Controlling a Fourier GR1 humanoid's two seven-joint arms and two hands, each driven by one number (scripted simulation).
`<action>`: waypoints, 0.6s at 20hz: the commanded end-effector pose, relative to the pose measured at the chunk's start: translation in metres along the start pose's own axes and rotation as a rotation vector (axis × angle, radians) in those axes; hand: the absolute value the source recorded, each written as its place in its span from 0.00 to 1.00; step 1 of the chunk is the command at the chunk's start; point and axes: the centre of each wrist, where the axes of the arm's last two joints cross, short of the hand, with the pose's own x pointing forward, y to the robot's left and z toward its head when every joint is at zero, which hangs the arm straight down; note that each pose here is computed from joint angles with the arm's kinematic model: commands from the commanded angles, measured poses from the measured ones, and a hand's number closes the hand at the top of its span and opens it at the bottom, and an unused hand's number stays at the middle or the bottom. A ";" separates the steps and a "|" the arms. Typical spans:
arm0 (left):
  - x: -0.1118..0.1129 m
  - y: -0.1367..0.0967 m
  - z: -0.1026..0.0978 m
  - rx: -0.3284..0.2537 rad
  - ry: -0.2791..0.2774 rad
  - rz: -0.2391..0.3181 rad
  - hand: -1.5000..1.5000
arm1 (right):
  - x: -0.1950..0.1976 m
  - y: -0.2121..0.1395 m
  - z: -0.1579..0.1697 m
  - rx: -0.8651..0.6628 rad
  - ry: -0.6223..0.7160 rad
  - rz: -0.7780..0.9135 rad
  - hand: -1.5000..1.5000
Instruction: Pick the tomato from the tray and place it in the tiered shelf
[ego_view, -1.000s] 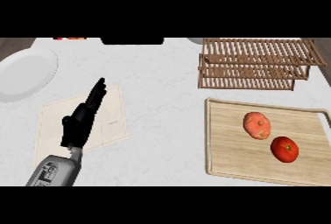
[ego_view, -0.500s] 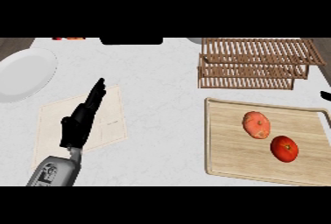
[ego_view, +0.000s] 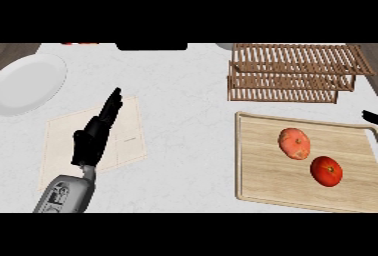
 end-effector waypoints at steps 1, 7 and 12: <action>0.002 -0.016 0.011 -0.027 0.012 -0.010 0.50 | 0.000 0.013 -0.004 -0.030 0.014 -0.014 0.00; 0.005 -0.010 0.012 -0.002 -0.015 -0.008 0.50 | 0.015 0.017 0.010 -0.002 0.026 -0.001 0.00; 0.019 -0.004 0.011 -0.014 -0.021 0.016 0.50 | 0.013 0.034 -0.010 -0.002 0.052 -0.001 0.00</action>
